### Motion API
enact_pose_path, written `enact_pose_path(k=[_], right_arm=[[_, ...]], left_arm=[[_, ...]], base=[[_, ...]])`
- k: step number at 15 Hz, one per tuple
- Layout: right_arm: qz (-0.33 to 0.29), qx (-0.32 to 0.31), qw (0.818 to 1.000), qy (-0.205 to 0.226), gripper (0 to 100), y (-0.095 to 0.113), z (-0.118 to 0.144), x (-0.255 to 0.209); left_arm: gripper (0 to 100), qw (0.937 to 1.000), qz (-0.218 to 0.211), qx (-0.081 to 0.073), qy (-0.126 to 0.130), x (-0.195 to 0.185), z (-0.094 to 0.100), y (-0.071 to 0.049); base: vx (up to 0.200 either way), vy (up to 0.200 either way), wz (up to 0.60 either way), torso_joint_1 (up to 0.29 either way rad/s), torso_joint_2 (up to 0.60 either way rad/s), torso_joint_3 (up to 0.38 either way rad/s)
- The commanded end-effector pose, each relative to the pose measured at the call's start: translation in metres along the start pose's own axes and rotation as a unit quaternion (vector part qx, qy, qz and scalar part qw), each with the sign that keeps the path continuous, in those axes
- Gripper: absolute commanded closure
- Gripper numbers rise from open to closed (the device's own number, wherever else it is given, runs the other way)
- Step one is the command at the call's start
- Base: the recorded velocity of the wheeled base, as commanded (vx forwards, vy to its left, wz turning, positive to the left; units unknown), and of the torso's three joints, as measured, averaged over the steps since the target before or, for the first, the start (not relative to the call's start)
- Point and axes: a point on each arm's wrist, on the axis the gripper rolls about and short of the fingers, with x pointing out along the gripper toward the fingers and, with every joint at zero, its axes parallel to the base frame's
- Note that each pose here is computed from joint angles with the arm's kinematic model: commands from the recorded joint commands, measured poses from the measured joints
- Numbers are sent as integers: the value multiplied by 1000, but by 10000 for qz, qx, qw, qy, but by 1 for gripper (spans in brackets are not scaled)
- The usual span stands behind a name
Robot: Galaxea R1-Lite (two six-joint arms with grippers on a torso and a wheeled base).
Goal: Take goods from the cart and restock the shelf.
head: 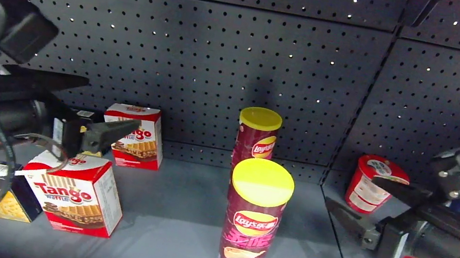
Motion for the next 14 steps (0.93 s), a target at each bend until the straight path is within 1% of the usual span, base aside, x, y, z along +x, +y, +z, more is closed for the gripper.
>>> enact_pose_path(k=[1, 2, 4, 5, 6, 7, 8, 9, 10, 11, 12, 14], right_arm=[[-437, 66, 9982, -399, 0, -17, 9, -28], [-777, 102, 9954, -552, 0, -28, 12, -40], [-1252, 125, 9897, -687, 0, -39, 7, -63], [-1538, 134, 9855, -706, 0, -44, 1, -76], [-1865, 132, 9799, -701, 0, -50, -7, -88], [-2010, 132, 9770, -705, 0, -51, -11, -95], [-2209, 132, 9724, -732, 0, -52, -18, -107], [-2391, 151, 9679, -758, 0, -47, -31, -122], [-2496, 163, 9657, -699, 0, -43, -44, -130], [-2594, 170, 9636, -631, 0, -40, -54, -135], [-2824, 188, 9579, -490, 0, -35, -75, -145], [-2938, 222, 9548, -402, 0, -24, -101, -156]], left_arm=[[0, 9984, 542, -72, -141, -44, -13, 13], [0, 9969, 769, -100, -115, -61, -26, 14], [0, 9928, 1179, -144, -174, -85, -39, 17], [0, 9896, 1415, -174, -194, -96, -45, 17], [0, 9850, 1710, -214, -130, -104, -54, 16], [0, 9825, 1844, -238, -110, -109, -60, 15], [0, 9799, 1975, -264, -116, -119, -71, 9], [0, 9790, 2018, -286, -70, -130, -90, 1], [0, 9785, 2041, -287, -73, -138, -105, -6], [0, 9776, 2085, -278, -93, -143, -113, -9], [0, 9757, 2171, -269, -134, -151, -129, -16], [0, 9747, 2213, -288, -120, -159, -154, -25]], base=[[0, 0, 0, 0, 0, 0], [0, 0, 0, 0, 0, 0], [0, 0, 0, 0, 0, 0], [0, 0, 0, 0, 0, 0], [0, 0, 0, 0, 0, 0], [0, 0, 0, 0, 0, 0], [0, 0, 0, 0, 0, 0], [0, 0, 0, 0, 0, 0], [0, 0, 0, 0, 0, 0], [0, 0, 0, 0, 0, 0], [0, 0, 0, 0, 0, 0], [0, 0, 0, 0, 0, 0]])
